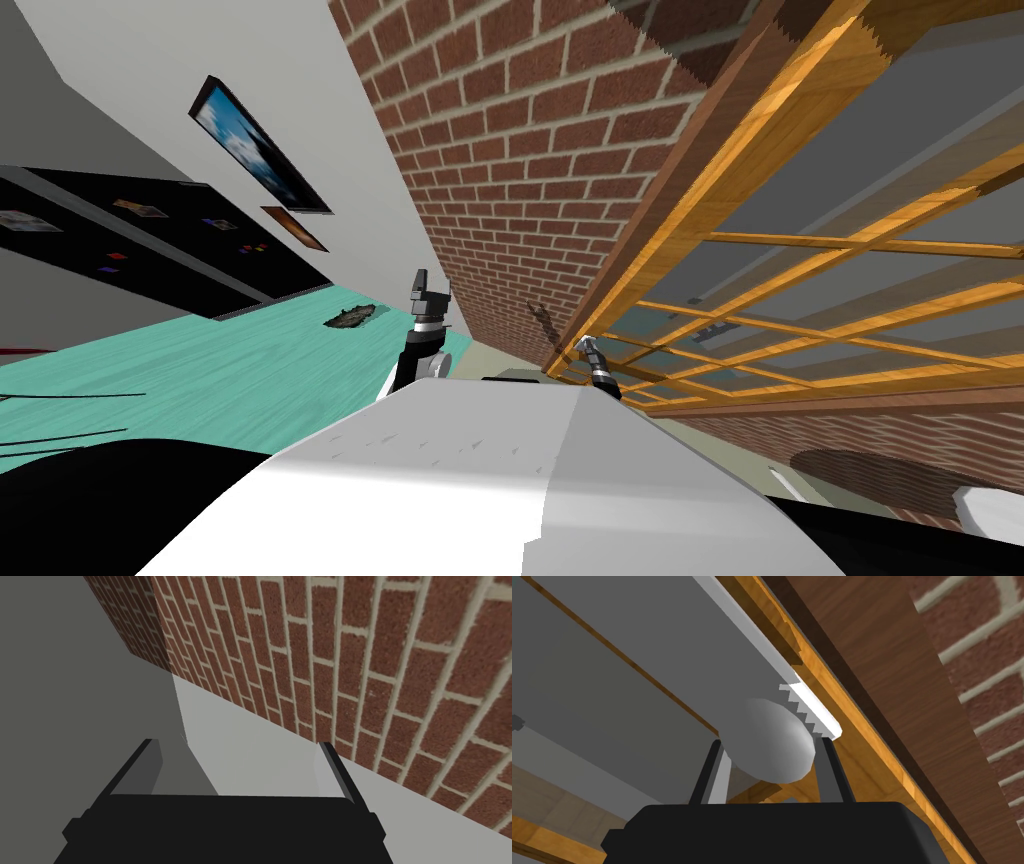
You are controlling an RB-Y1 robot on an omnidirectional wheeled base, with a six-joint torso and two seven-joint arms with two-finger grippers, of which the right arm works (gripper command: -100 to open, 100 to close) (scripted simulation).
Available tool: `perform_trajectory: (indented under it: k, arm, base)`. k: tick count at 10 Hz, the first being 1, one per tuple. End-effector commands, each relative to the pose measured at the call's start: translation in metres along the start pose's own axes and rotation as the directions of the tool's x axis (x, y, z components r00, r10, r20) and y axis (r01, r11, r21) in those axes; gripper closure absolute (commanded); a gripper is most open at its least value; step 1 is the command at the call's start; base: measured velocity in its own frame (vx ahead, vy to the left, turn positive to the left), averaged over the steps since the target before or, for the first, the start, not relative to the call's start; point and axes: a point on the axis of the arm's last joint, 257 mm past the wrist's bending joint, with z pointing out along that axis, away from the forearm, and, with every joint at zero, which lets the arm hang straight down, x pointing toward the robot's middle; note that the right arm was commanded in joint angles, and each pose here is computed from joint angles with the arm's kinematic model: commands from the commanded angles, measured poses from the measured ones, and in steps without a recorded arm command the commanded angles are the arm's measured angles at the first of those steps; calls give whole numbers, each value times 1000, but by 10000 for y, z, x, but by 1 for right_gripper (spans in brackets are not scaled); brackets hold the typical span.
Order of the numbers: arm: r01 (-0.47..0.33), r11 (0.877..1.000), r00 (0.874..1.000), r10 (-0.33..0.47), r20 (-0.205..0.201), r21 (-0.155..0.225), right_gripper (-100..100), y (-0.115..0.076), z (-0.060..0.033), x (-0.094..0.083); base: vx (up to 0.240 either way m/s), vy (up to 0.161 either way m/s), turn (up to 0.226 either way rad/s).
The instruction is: Pull the door open
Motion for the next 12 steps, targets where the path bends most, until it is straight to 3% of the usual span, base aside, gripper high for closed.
perform_trajectory:
  k: [1,5,8,12]
  arm:
    - [-36,999,999,36,-4,6,100,-12,-18,25]
    - [-167,986,986,167,4,10,100,5,12,32]
    - [-221,975,975,221,7,10,100,11,23,34]
    - [-351,936,936,351,16,11,100,30,55,43]
  base:
    - [-27,-10,21]
    - [-38,-18,36]
    - [-29,-13,23]
    - [-39,-19,41]
